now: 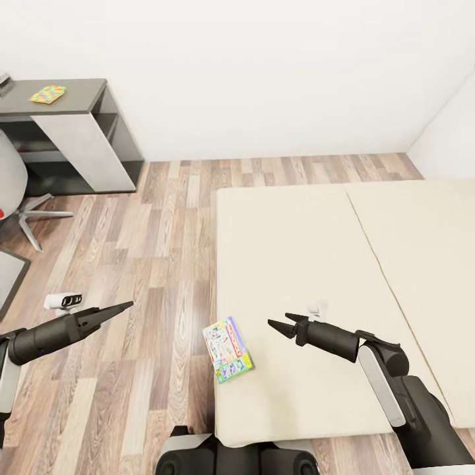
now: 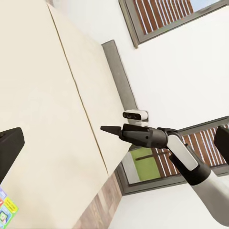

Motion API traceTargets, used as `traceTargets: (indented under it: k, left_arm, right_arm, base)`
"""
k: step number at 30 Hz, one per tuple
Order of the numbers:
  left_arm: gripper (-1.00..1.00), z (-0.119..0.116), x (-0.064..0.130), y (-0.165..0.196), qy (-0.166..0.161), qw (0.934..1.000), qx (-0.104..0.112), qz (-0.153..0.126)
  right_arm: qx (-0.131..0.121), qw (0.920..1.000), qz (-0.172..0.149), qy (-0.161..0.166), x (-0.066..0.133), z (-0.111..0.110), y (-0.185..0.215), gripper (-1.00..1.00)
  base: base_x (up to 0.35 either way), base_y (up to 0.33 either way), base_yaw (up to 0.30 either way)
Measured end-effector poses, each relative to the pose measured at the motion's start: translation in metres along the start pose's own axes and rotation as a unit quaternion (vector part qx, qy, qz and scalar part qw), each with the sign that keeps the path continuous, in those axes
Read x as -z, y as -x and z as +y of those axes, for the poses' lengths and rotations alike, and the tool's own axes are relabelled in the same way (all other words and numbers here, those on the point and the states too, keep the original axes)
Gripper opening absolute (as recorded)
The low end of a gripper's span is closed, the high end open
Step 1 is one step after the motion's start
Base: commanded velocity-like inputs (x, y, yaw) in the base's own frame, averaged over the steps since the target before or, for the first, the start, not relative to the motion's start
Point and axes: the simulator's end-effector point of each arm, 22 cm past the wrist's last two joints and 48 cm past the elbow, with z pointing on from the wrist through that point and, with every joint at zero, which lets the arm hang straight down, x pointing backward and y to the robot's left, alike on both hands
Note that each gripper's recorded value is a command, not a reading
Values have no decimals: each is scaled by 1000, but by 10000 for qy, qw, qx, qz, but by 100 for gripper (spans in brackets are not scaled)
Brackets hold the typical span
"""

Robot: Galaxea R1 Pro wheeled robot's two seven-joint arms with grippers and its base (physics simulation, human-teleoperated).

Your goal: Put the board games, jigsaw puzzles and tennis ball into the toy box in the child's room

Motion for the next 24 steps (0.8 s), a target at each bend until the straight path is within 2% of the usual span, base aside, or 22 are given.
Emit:
traceTargets:
  k: [24]
  left_arm:
    - [100,-17,0,9,-78,9998,-168,-40]
  right_arm:
    - [145,9998,-117,38,7,13,15,100]
  base:
    - [0,0,0]
